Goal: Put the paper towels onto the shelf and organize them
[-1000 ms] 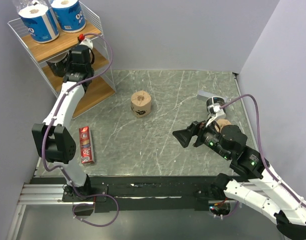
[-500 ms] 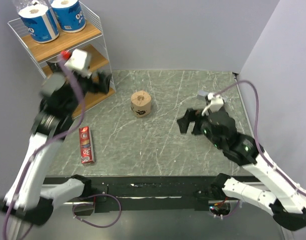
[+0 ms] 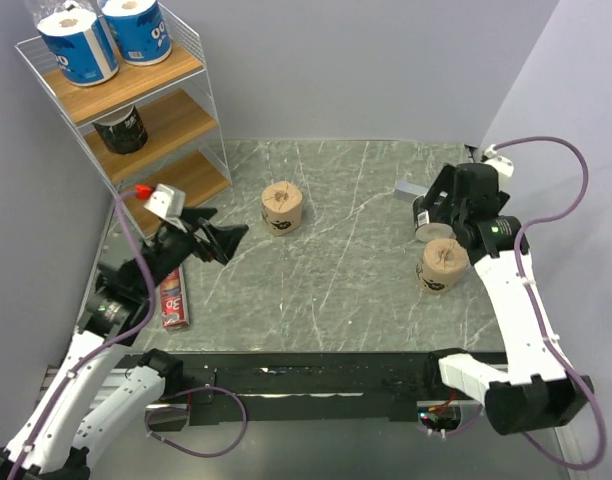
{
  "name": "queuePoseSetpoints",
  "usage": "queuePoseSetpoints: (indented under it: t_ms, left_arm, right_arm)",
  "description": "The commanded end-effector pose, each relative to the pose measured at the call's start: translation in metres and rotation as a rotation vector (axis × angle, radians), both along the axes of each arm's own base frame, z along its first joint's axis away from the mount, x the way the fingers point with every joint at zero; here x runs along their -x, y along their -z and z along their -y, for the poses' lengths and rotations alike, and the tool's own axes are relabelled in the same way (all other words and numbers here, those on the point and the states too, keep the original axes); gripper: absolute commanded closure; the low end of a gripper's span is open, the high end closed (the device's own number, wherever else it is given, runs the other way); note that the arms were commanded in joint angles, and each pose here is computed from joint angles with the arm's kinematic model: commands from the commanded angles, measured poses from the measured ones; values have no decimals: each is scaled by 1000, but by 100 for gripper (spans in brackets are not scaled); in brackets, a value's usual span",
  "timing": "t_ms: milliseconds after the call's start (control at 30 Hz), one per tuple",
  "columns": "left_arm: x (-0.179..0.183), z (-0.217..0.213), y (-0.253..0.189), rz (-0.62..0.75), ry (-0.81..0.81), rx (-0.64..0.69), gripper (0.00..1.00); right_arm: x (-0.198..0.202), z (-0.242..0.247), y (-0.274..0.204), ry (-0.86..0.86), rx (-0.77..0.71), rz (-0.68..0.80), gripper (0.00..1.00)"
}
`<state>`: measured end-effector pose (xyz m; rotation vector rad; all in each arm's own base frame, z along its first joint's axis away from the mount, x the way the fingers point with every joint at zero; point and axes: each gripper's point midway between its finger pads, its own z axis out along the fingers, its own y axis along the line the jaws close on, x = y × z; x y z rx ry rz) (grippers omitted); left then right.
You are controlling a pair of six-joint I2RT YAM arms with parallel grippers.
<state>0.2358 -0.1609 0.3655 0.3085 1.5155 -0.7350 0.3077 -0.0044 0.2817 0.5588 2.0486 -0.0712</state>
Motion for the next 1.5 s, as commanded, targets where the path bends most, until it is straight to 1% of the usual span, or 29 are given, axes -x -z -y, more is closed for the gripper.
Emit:
queuePoseSetpoints:
  t_ms: [0,33,100,133,167,233,267,300,333,400,433,500,533,633,733,767,800,933,1000,1067,1133,1167,1200,1267,1300,1333,1400,1433,1467]
  left_arm:
    - [-12,-5,29,-49,-70,23,4]
    - [-16,-11,33,-72,-110,4,4]
    - [-14,-12,41,-95,-126,-35,3]
    - [-14,-13,44,-95,-135,-41,3]
    - [-14,-15,46,-95,-149,-43,4]
    - [-12,-16,51,-99,-157,-51,3]
    - [-12,-16,52,-99,-163,-59,3]
    - [-12,-17,52,-96,-165,-81,3]
    - [-10,-15,52,-95,-157,-90,3]
    - [-10,-20,50,-78,-198,-95,4]
    - [-9,-22,50,-72,-206,-94,3]
    - [-8,-25,48,-61,-225,-92,4]
    - [-8,-25,48,-58,-228,-94,3]
    - [-8,-24,51,-62,-230,-99,4]
    - [-10,-24,52,-64,-233,-107,4]
    - [-11,-24,52,-65,-234,-107,4]
    - [-11,-25,53,-66,-236,-108,4]
    - [-12,-24,55,-72,-237,-113,3]
    - [-12,-23,55,-72,-236,-113,3]
    - [-13,-24,57,-75,-242,-113,4]
    - [-14,-29,56,-77,-272,-109,4]
    - [-14,-31,55,-74,-282,-104,3]
    - [-14,-32,54,-73,-288,-103,4]
    - [-15,-34,56,-76,-297,-105,4]
    - [-15,-34,56,-75,-296,-104,4]
    - [-15,-34,57,-75,-296,-107,4]
    - [-15,-34,56,-75,-297,-104,3]
    - [-15,-34,56,-76,-297,-102,4]
    - [-14,-34,55,-73,-294,-95,4]
  right_arm:
    - [-34,19,32,67,-136,55,0]
    - [-36,24,57,73,-198,34,1]
    - [-54,42,67,120,-233,86,2]
    - [-58,48,76,139,-242,76,2]
    - [-65,49,93,133,-253,34,2]
    - [-74,61,101,138,-239,-5,2]
    - [-78,64,120,139,-248,-69,2]
    - [-80,65,125,134,-244,-92,2]
    - [-83,66,127,124,-232,-102,2]
    - [-87,57,138,74,-262,-104,2]
    - [-96,57,133,61,-255,-60,2]
    - [-99,46,134,13,-300,-41,1]
    - [-106,44,128,-10,-305,-4,1]
    - [-112,39,126,-45,-317,17,1]
    - [-114,43,129,19,-346,-7,1]
    - [-109,42,134,40,-371,-36,1]
    - [-108,40,134,70,-407,-34,1]
    - [-103,41,132,145,-469,39,2]
    - [-102,45,133,167,-457,39,3]
    - [-105,51,130,166,-413,35,4]
    - [-107,54,123,146,-375,-5,4]
    - [-112,61,107,152,-334,12,4]
    - [-107,59,111,146,-327,-31,4]
    - [-104,64,98,154,-285,-45,4]
    - [-98,67,96,169,-266,-62,4]
    - [-84,68,100,194,-252,-115,4]
    - [-71,75,94,235,-218,-144,4]
    - [-53,77,98,259,-204,-211,4]
    - [-48,81,91,278,-181,-218,5]
